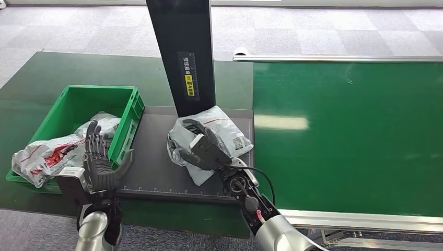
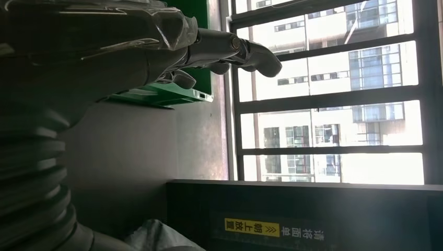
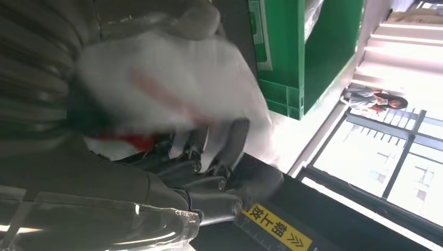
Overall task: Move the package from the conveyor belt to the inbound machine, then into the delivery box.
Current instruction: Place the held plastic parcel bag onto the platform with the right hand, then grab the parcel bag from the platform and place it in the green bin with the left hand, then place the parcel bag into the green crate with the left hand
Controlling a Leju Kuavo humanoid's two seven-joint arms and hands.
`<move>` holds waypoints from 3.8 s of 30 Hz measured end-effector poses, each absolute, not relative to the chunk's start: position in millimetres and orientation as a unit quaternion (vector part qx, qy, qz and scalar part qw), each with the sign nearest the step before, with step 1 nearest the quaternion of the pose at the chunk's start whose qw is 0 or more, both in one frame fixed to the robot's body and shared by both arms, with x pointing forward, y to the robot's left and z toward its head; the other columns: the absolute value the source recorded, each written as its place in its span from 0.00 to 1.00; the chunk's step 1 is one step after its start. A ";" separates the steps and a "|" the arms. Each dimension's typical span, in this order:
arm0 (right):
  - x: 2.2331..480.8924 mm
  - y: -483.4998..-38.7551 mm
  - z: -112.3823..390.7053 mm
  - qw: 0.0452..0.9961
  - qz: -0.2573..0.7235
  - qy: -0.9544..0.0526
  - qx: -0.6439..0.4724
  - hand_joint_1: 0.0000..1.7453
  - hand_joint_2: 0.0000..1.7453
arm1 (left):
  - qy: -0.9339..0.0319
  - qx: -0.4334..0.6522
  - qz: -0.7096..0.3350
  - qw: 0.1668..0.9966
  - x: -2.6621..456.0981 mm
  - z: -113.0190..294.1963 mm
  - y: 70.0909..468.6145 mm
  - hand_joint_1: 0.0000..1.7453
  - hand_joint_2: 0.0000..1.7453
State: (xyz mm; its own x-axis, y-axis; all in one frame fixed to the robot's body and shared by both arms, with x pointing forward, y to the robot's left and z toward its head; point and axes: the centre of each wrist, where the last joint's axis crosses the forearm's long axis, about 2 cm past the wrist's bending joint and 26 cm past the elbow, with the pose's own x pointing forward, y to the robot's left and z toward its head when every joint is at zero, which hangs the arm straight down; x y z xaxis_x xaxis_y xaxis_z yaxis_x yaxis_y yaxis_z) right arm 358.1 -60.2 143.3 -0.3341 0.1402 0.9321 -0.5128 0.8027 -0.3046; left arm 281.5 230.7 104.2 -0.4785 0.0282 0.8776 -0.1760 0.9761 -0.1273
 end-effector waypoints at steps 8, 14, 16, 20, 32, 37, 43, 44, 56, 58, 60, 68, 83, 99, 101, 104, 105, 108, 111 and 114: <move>360.0 -57.5 147.3 0.580 0.288 -0.749 0.138 0.00 0.00 | -0.851 0.046 0.100 0.514 281.9 101.8 231.4 0.00 1.00; 362.1 -65.8 144.2 0.597 0.264 -0.742 0.153 0.00 0.00 | -0.851 0.058 0.075 0.517 281.5 101.4 229.5 0.00 1.00; 361.3 -70.8 141.8 0.598 0.250 -0.746 0.155 0.00 0.00 | -0.851 0.072 0.054 0.517 281.3 102.0 226.8 0.00 1.00; 355.7 -84.4 141.4 0.571 0.203 -0.782 0.148 0.00 0.50 | -0.853 0.110 -0.008 0.511 280.8 104.2 216.7 0.00 1.00; 309.1 -120.0 137.5 0.470 0.082 -0.869 0.130 0.00 1.00 | -0.813 0.216 -0.188 0.508 299.9 77.5 166.5 0.00 1.00; 297.0 -126.0 137.0 0.462 0.068 -0.874 0.133 0.00 1.00 | -0.797 0.224 -0.215 0.519 311.8 71.6 152.2 0.00 1.00; 284.6 -128.0 132.7 0.471 0.066 -0.869 0.133 0.00 1.00 | -0.762 0.254 -0.266 0.533 326.6 69.7 143.4 0.00 1.00; 282.2 -128.5 130.9 0.474 0.064 -0.868 0.134 0.00 1.00 | -0.753 0.261 -0.280 0.535 328.8 69.5 142.2 0.00 1.00; 276.2 -130.2 127.3 0.482 0.058 -0.862 0.142 0.00 1.00 | -0.671 0.295 -0.438 0.520 346.1 77.2 128.2 1.00 1.00; 276.4 -130.3 127.5 0.483 0.059 -0.861 0.145 0.00 1.00 | -0.667 0.297 -0.447 0.516 347.2 77.8 127.3 1.00 1.00; 276.5 -130.4 127.5 0.484 0.058 -0.861 0.146 0.00 1.00 | -0.670 0.299 -0.447 0.511 347.7 78.4 127.1 1.00 1.00; 276.7 -134.7 125.5 0.491 0.053 -0.859 0.136 0.00 1.00 | -0.747 0.283 -0.360 0.482 352.2 88.0 132.0 1.00 1.00; 275.4 -141.6 120.7 0.499 0.043 -0.857 0.119 0.00 1.00 | -0.802 0.283 -0.253 0.460 354.4 116.2 141.7 1.00 1.00; 245.2 -165.2 102.8 0.513 0.000 -0.856 0.061 0.00 1.00 | -0.838 0.466 0.013 0.283 346.7 254.3 263.5 1.00 1.00; 243.9 -165.8 103.0 0.512 -0.002 -0.857 0.060 0.00 1.00 | -0.811 0.509 0.008 0.288 363.4 259.9 295.0 1.00 1.00; 244.1 -166.0 104.1 0.511 -0.005 -0.857 0.062 0.00 1.00 | -0.765 0.570 -0.014 0.299 388.1 268.9 338.0 1.00 1.00; 244.2 -166.0 104.5 0.511 -0.006 -0.857 0.063 0.00 1.00 | -0.747 0.590 -0.025 0.306 395.7 270.8 350.9 1.00 1.00; 244.3 -166.0 104.8 0.513 -0.008 -0.856 0.065 0.00 1.00 | -0.686 0.645 -0.068 0.330 412.9 268.9 386.7 1.00 1.00; 244.4 -166.0 104.9 0.513 -0.007 -0.856 0.068 0.00 1.00 | -0.629 0.683 -0.107 0.356 422.0 260.6 412.7 1.00 1.00; 244.7 -165.9 105.1 0.512 -0.006 -0.856 0.071 0.00 1.00 | -0.587 0.700 -0.136 0.383 427.8 251.6 431.1 1.00 1.00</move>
